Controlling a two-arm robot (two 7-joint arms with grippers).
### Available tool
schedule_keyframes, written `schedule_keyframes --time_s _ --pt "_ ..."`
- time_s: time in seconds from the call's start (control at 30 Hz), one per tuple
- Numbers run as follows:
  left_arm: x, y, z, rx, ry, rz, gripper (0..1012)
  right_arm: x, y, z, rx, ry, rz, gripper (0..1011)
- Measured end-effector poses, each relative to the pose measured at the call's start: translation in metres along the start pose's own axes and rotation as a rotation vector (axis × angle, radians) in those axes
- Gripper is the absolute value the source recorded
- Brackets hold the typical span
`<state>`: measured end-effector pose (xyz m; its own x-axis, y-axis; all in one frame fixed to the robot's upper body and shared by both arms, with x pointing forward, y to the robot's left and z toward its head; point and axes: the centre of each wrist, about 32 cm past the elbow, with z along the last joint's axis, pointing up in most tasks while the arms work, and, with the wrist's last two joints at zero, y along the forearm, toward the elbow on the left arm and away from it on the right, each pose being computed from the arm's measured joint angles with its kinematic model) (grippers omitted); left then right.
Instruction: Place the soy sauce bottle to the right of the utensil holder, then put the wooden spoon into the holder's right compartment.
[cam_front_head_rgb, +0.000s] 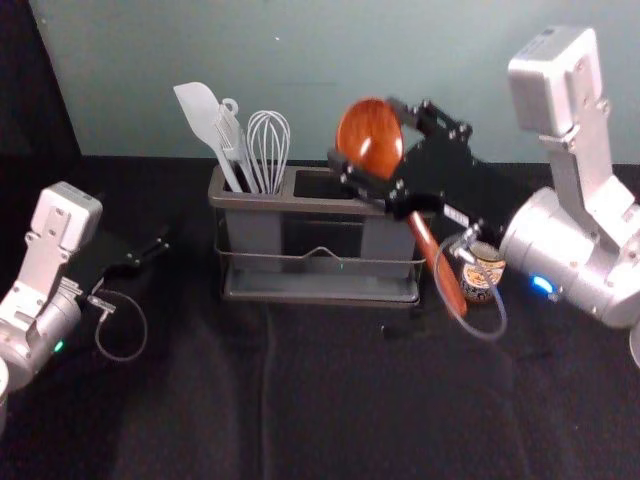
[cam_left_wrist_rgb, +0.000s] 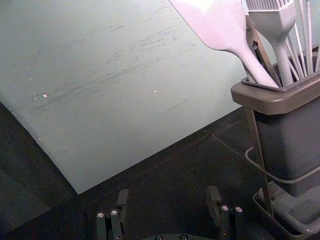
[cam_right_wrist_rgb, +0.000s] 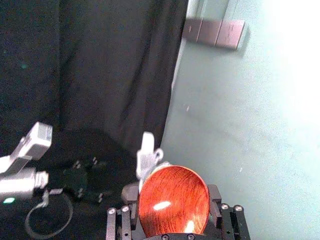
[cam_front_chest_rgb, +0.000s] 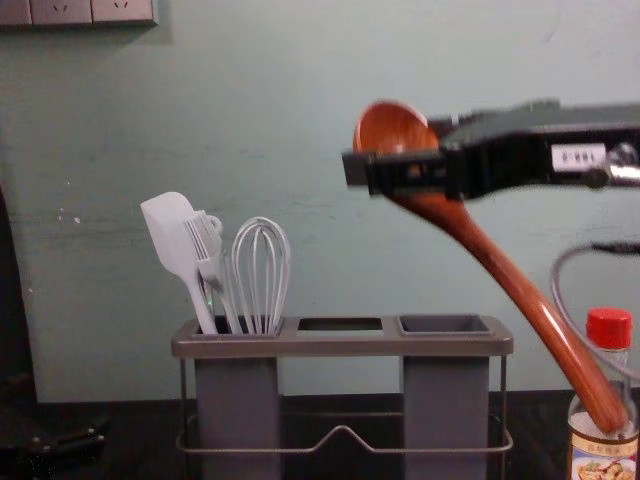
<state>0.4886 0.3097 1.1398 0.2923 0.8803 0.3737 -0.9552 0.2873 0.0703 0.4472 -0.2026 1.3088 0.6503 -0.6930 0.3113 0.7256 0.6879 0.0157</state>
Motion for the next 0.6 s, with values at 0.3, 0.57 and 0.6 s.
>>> schedule_keyframes --time_s 0.3,0.57,0.6 --pt "0.0 0.0 0.0 0.0 0.0 0.0 1005 0.007 0.017 -0.001 0.115 -0.068 -0.035 838" --pt "0.0 0.0 0.0 0.0 0.0 0.0 1005 0.016 0.041 -0.008 0.168 -0.078 -0.092 838" --pt "0.0 0.0 0.0 0.0 0.0 0.0 1005 0.017 0.042 -0.009 0.17 -0.075 -0.097 839"
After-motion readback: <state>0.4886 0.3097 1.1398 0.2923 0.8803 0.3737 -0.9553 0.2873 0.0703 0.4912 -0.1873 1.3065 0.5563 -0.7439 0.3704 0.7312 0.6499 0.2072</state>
